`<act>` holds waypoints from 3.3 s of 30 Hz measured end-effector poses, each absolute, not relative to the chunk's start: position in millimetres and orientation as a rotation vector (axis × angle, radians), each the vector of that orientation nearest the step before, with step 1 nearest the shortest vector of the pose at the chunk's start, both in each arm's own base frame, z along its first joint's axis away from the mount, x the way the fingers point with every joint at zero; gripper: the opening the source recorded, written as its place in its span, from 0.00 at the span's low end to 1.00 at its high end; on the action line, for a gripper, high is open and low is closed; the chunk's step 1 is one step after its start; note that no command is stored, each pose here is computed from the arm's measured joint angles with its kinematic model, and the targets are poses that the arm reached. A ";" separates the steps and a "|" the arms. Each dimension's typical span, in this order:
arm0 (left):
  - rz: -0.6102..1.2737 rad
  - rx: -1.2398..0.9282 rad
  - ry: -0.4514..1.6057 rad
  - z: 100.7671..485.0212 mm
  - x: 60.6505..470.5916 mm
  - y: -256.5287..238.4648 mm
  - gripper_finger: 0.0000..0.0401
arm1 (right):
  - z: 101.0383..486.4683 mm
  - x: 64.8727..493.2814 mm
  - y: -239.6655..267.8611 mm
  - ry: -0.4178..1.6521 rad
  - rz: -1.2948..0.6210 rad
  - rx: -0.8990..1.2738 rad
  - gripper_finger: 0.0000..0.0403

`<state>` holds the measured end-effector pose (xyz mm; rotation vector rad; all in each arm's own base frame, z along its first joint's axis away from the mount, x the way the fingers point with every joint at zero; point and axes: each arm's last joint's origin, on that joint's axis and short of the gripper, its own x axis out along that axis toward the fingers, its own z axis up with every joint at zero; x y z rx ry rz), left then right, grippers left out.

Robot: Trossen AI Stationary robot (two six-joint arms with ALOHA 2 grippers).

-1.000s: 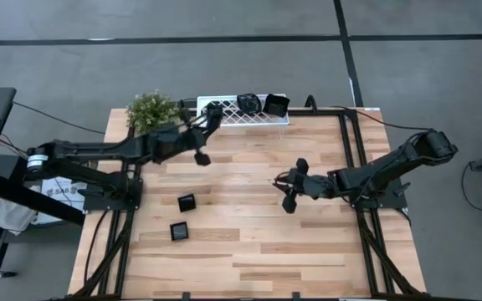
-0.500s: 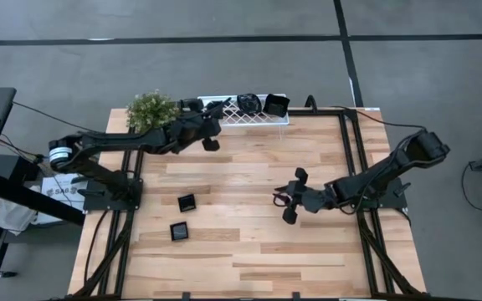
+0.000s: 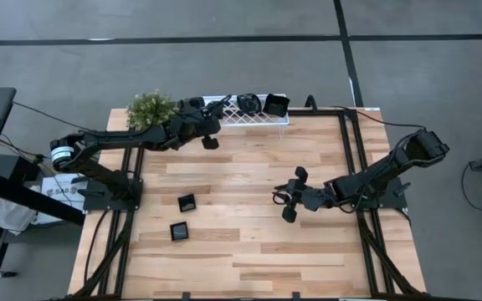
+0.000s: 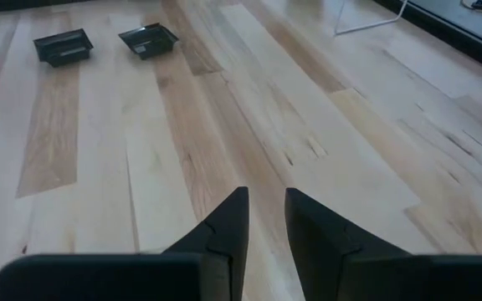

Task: Pick & Place Mini shaped plates
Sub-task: Stack the black square plate on top of the black square plate on the shelf

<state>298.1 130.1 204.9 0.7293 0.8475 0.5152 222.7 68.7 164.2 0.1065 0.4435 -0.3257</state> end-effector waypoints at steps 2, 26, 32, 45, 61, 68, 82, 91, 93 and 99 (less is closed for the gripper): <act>0.512 0.724 0.844 204.8 298.3 129.8 0.02 | 164.2 222.7 68.8 0.444 -0.325 0.107 0.19; 0.530 0.714 0.879 194.8 293.2 128.8 0.04 | 165.2 223.3 69.0 0.434 -0.322 0.114 0.19; 0.530 0.714 0.877 195.0 293.3 128.8 0.09 | 165.2 223.3 69.0 0.434 -0.322 0.114 0.19; 0.532 0.701 0.863 195.5 293.8 128.8 0.30 | 165.2 223.3 69.0 0.434 -0.322 0.114 0.19; 0.557 0.591 0.807 196.2 294.9 127.7 0.51 | 165.2 223.3 69.0 0.434 -0.322 0.114 0.19; 0.648 0.585 0.740 219.1 288.7 120.7 0.51 | 165.2 223.3 69.0 0.434 -0.322 0.114 0.19; 0.851 0.692 0.774 224.8 287.9 127.8 0.41 | 165.8 223.6 69.1 0.428 -0.322 0.118 0.19; 0.888 0.686 0.642 234.2 290.5 139.7 0.36 | 165.8 224.1 67.3 0.428 -0.328 0.120 0.19; 0.898 0.683 0.647 229.4 291.9 144.6 0.35 | 165.8 224.1 67.4 0.429 -0.326 0.120 0.19; 0.890 0.759 0.700 210.2 298.6 158.4 0.33 | 165.8 224.1 67.5 0.429 -0.325 0.121 0.19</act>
